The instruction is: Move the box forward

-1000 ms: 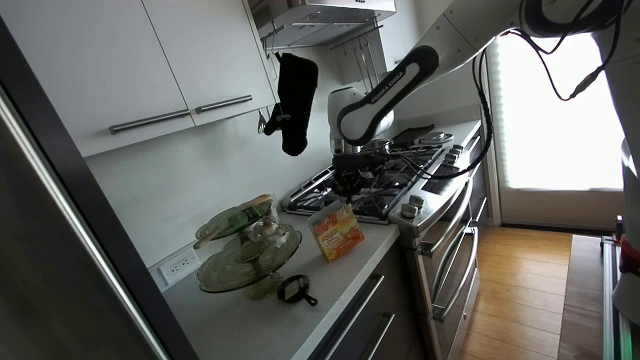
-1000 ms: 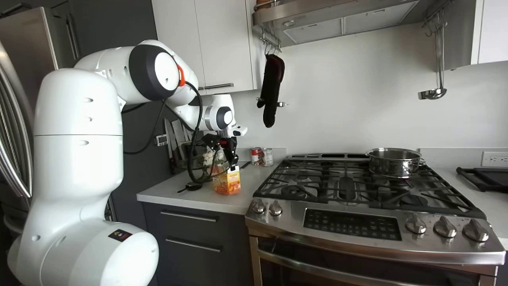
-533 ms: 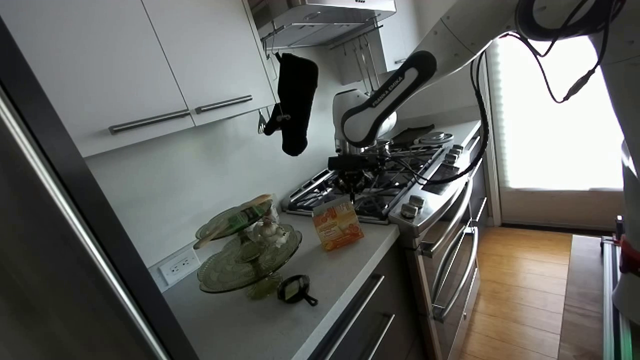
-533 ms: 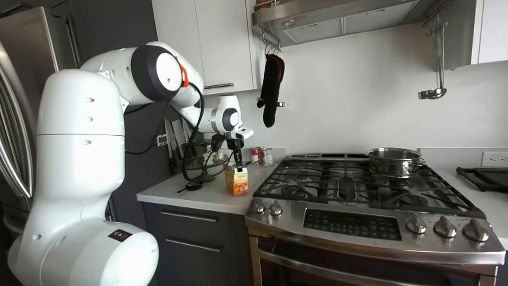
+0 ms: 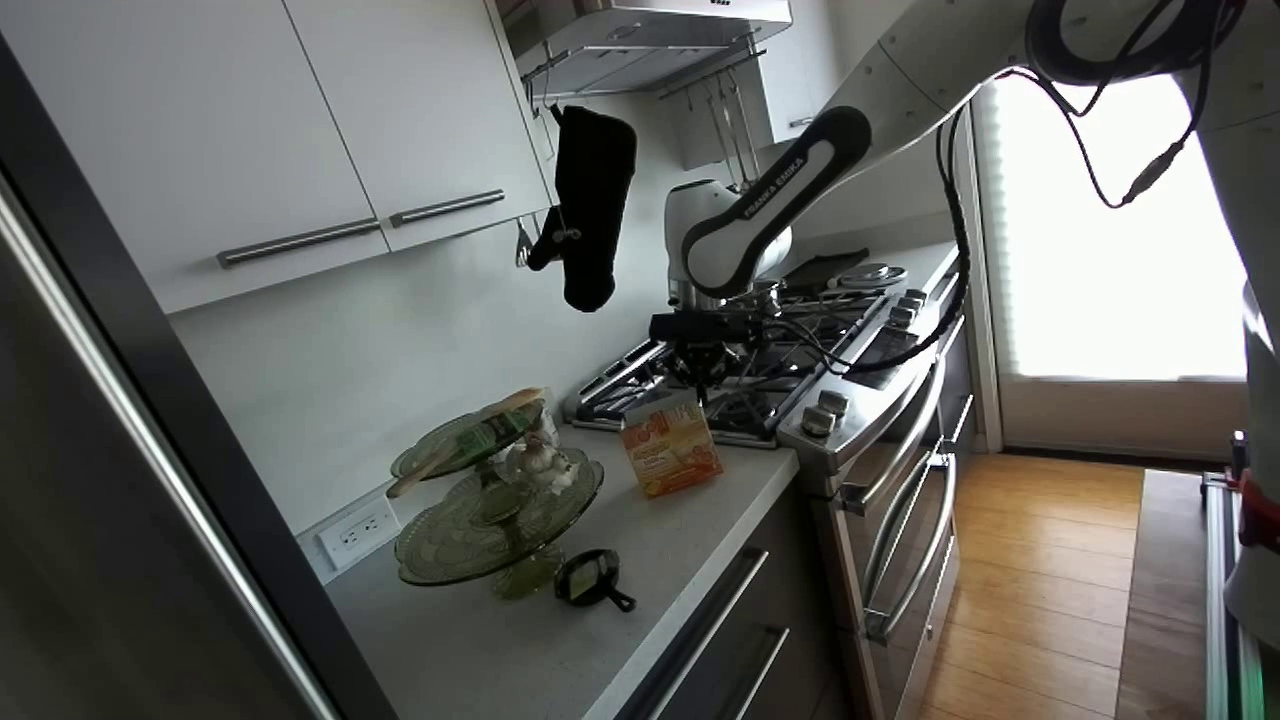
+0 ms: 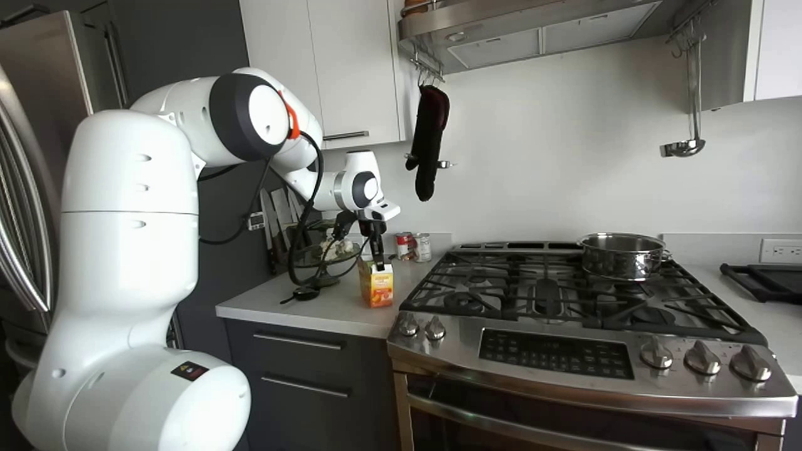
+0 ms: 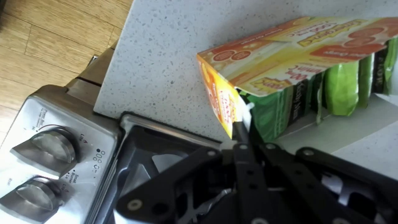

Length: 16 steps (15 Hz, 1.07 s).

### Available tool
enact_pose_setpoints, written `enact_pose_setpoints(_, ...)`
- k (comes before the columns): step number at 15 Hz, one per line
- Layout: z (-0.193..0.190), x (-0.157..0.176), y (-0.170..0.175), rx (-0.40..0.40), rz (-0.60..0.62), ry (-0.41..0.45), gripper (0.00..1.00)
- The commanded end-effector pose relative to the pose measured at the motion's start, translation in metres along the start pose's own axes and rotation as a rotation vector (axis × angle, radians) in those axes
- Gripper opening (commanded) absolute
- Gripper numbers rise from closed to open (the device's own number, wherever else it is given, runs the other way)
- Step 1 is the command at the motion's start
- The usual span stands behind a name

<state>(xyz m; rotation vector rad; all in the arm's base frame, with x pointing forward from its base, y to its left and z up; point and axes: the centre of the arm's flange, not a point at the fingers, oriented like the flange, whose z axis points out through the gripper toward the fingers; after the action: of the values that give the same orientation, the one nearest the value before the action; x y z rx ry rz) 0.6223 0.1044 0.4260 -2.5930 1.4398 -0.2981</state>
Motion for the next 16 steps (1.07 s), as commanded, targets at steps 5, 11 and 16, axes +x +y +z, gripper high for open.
enact_pose_setpoints(5,0.019,-0.001,-0.057,0.095,0.362,0.086,0.0)
enact_pose_setpoints(11,0.047,-0.001,-0.102,0.295,0.552,0.135,0.0)
enact_pose_setpoints(16,0.063,-0.001,-0.129,0.397,0.566,0.172,0.0)
